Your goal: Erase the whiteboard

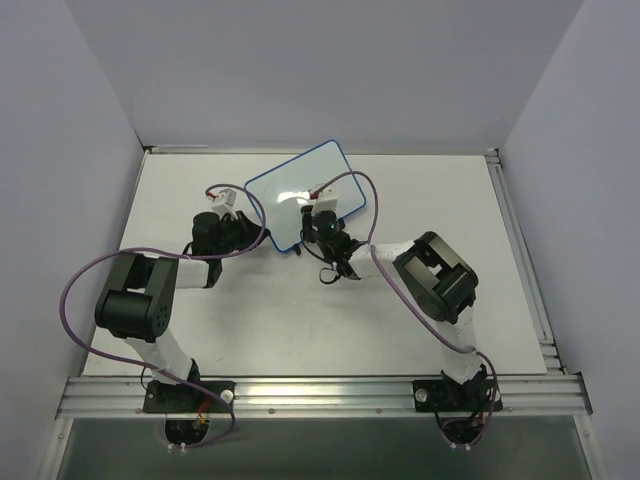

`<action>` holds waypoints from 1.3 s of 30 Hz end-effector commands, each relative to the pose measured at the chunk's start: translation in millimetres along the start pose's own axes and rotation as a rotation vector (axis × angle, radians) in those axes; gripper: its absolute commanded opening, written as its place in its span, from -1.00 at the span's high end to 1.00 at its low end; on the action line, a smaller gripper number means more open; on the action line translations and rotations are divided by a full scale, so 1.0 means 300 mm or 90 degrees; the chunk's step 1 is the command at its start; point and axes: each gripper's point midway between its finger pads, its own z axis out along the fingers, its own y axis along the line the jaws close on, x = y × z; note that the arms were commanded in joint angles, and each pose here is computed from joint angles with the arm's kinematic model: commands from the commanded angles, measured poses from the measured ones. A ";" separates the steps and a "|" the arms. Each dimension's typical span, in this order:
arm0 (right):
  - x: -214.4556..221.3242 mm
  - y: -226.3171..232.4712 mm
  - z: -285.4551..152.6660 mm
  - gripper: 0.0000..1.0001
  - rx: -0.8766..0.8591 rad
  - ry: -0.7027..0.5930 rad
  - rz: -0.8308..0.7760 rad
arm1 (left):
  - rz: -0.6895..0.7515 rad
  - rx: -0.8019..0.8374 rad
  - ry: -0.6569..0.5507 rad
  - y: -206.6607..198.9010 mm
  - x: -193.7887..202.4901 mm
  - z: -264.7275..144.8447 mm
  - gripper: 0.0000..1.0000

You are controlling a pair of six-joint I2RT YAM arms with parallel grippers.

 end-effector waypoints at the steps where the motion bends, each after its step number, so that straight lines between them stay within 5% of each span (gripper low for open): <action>1: 0.093 -0.238 0.007 0.90 0.113 0.068 -0.045 | 0.031 0.029 0.001 -0.041 -0.016 0.006 0.95; 9: 0.045 -0.222 0.066 0.89 0.101 0.069 -0.065 | 0.029 0.029 0.003 -0.040 -0.012 0.009 0.95; 26: 0.017 0.342 0.036 0.89 -0.110 0.051 -0.101 | 0.030 0.028 0.003 -0.039 -0.012 0.008 0.95; 39: -0.047 0.083 0.118 0.88 -0.014 0.046 -0.074 | 0.032 0.031 -0.001 -0.047 -0.019 0.005 0.95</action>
